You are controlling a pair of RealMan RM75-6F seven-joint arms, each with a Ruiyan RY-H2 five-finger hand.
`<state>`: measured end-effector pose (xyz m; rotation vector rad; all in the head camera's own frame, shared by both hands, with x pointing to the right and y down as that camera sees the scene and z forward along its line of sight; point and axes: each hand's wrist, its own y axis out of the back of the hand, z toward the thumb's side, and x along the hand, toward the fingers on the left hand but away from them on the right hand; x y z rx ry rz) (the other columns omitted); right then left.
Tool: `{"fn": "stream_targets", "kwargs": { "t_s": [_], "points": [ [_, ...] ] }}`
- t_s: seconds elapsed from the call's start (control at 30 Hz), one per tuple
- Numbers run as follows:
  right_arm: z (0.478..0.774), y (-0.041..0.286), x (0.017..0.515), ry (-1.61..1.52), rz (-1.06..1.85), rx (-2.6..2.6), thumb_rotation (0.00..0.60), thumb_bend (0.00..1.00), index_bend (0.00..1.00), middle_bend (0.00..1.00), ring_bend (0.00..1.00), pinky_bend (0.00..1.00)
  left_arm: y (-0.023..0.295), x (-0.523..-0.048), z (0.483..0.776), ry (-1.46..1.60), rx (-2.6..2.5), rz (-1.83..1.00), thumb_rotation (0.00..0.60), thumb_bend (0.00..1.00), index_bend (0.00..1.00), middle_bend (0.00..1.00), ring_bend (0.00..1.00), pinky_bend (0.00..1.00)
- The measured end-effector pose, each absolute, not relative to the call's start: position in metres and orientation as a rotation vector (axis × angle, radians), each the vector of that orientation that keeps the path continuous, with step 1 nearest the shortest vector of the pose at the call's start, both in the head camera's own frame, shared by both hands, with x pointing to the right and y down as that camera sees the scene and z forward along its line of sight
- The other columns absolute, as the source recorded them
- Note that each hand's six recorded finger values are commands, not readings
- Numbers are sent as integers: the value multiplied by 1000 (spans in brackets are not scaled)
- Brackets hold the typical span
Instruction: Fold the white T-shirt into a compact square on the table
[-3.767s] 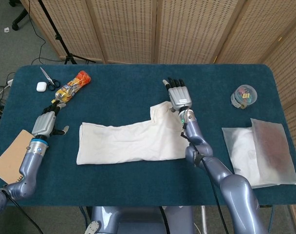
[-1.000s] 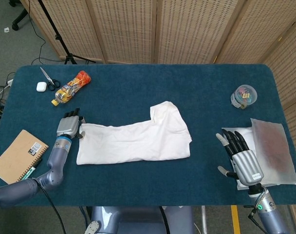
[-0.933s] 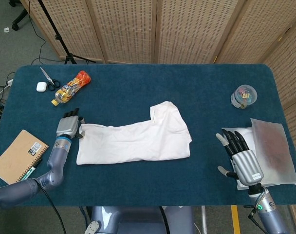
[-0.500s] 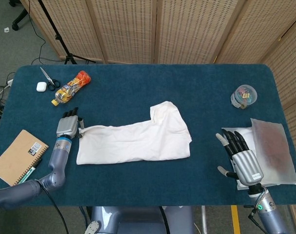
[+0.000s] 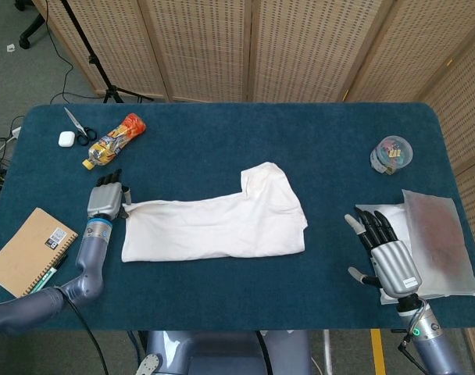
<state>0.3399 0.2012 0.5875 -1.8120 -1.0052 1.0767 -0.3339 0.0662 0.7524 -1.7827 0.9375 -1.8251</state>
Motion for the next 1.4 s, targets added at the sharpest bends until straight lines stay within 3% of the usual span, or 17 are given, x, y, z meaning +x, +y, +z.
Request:
{"fn": "stream_targets", "kwargs": {
  "t_s": [0.4, 0.73, 1.4],
  "points": [
    [588, 202, 339, -996, 1077, -1816, 600, 0, 0, 0, 0, 0, 54, -371, 733, 918, -1699, -1864, 600, 706, 770, 0, 0, 0],
    [590, 205, 335, -980, 1079, -1820, 600, 0, 0, 0, 0, 0, 36, -435, 698, 896, -1567, -1940, 600, 718, 777, 0, 0, 0],
    [593, 205, 333, -966, 1087, -1819, 600, 0, 0, 0, 0, 0, 21, -563, 660, 1035, -1357, -2107, 600, 718, 779, 0, 0, 0]
  ]
}}
